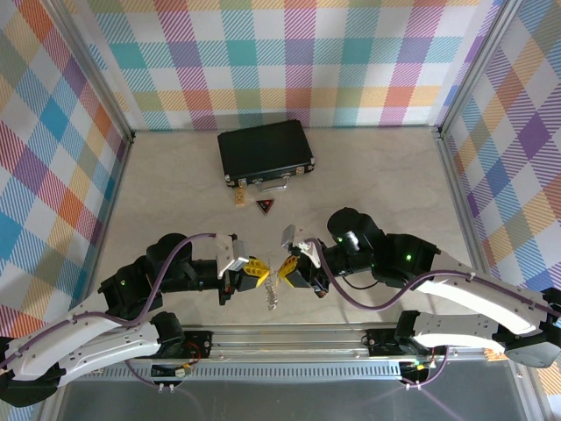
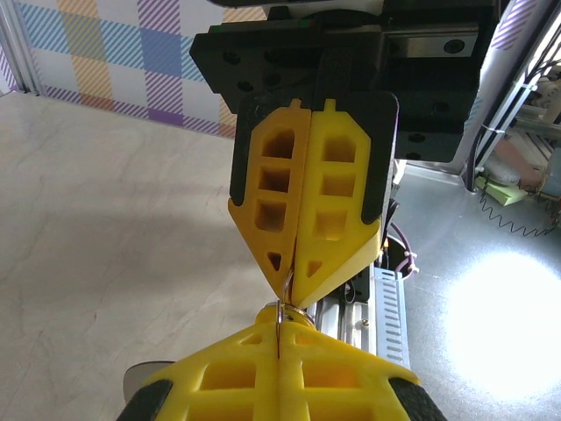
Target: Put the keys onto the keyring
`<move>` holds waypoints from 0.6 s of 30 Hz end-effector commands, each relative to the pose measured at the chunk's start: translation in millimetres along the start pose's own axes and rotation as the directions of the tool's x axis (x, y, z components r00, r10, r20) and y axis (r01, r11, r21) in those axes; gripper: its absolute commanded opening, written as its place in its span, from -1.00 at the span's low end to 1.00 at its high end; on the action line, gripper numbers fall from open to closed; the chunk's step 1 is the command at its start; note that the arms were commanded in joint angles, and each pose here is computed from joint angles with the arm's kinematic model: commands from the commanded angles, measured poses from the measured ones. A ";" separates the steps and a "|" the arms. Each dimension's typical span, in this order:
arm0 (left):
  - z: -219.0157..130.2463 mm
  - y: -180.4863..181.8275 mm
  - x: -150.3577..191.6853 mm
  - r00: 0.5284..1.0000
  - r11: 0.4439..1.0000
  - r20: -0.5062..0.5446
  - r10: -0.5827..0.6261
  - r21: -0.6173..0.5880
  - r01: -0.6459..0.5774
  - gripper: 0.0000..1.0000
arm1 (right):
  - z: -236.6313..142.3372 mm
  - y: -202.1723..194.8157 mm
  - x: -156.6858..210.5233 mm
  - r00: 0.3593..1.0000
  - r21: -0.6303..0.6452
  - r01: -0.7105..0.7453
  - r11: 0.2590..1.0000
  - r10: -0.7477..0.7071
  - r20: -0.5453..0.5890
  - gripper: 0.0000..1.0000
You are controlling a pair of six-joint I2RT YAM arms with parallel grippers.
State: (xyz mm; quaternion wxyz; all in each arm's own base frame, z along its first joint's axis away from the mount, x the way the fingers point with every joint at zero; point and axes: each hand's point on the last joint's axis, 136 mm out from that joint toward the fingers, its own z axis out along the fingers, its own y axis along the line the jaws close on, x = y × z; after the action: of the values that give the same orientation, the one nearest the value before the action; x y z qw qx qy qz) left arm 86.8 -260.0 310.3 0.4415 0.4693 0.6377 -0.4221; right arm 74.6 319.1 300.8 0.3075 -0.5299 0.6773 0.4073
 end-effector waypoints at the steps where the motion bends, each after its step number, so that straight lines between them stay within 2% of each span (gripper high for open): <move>1: 0.9 -2.7 -8.6 0.999 1.000 0.047 0.007 0.012 -0.008 -1.00 | 3.4 7.1 -14.9 0.998 -0.042 0.015 0.999 -0.012 0.060 -1.00; 18: 0.9 -1.2 -7.5 0.999 1.000 0.033 0.003 0.002 -0.003 -1.00 | 4.7 13.0 -10.1 0.998 -0.061 0.048 0.997 -0.046 0.031 -1.00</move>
State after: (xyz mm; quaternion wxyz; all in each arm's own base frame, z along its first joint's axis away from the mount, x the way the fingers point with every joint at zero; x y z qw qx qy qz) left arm 87.7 -260.5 308.8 0.4421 0.4684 0.6385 -0.4213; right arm 73.6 323.1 300.6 0.3043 -0.5310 0.6748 0.4124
